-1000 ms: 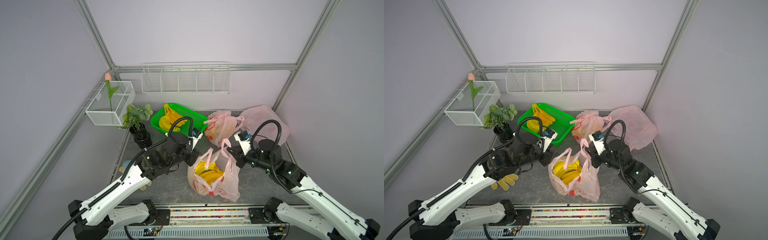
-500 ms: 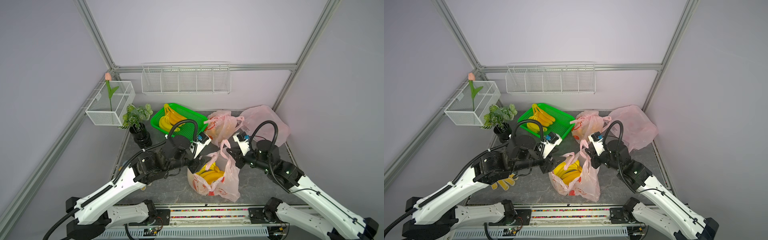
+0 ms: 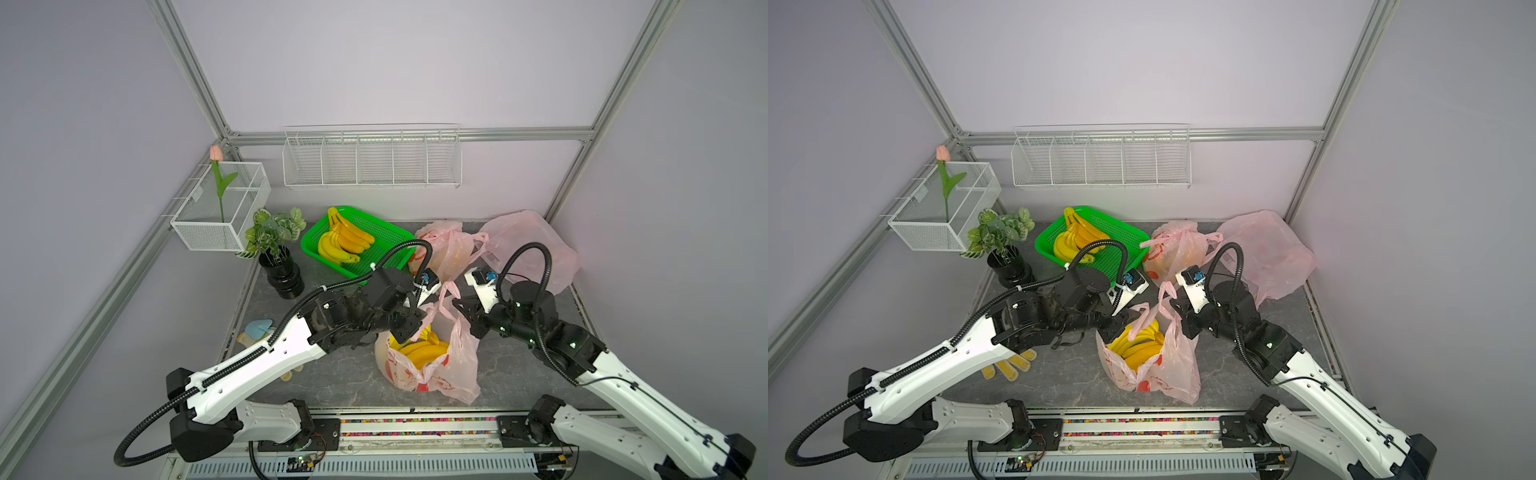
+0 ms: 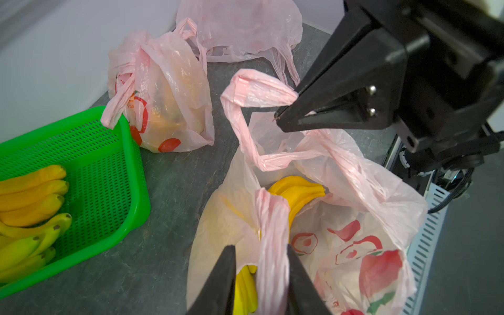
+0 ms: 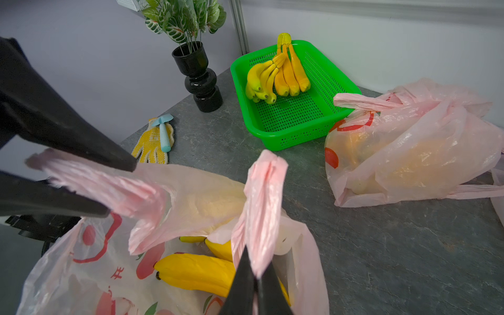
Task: Place the banana into a plastic bag & tie a knot
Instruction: Cross the plastic bag at the center of the board.
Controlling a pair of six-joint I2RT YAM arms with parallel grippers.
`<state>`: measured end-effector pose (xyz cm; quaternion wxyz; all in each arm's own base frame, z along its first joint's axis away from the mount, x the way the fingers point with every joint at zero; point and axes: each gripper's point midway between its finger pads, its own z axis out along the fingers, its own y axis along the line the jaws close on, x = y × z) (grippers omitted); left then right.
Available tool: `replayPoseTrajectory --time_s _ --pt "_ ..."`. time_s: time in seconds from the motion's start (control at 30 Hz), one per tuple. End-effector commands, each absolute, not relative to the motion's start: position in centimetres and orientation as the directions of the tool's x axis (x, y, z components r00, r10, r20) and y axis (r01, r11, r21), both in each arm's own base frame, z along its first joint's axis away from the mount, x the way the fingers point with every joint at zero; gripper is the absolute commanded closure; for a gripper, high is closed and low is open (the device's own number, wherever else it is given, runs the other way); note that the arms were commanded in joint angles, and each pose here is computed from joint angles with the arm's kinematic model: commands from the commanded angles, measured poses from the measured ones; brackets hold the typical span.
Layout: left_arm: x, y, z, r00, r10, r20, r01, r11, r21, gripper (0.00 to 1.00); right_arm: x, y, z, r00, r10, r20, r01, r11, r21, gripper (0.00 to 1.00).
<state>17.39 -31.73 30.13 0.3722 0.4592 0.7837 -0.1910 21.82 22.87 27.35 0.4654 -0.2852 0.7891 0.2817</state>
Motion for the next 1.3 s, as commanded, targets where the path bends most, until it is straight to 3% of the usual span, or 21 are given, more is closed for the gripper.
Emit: replayPoseTrajectory --time_s 0.0,0.13,0.33,0.53,0.8,1.03,1.27 --pt "18.5 -32.6 32.7 -0.297 0.502 -0.812 0.837 0.547 0.032 0.86 21.4 23.3 27.8 -0.382 -0.186 -0.905 -0.737 0.652 0.177 0.93" --pt "20.3 -32.8 35.0 -0.292 0.408 -0.865 0.78 0.625 0.031 1.0 20.5 23.9 29.6 -0.323 -0.179 -0.929 -0.783 0.601 0.157 0.93" --pt "23.1 -32.2 40.1 -0.221 0.229 -0.948 0.685 0.729 0.016 1.0 19.0 24.7 33.5 -0.214 -0.14 -0.967 -0.849 0.517 0.113 0.93" --pt "26.3 -31.5 43.6 -0.165 0.097 -0.982 0.633 0.773 -0.029 1.0 20.2 25.1 35.1 -0.209 -0.13 -0.969 -0.841 0.529 0.111 0.94" --pt "24.4 -35.7 40.5 -0.13 0.2 -0.971 0.786 0.618 0.022 1.0 20.1 26.9 36.7 -0.171 -0.107 -0.979 -0.893 0.437 0.108 0.93" --pt "20.9 -34.2 36.5 -0.081 0.23 -0.97 0.851 0.522 0.053 1.0 19.9 25.8 36.5 -0.175 -0.082 -0.981 -0.872 0.475 0.116 0.93" --pt "18.4 -33.6 35.7 -0.026 0.202 -0.979 0.901 0.43 0.065 1.0 19.5 26.5 35.0 -0.214 -0.088 -0.973 -0.877 0.455 0.152 0.92"
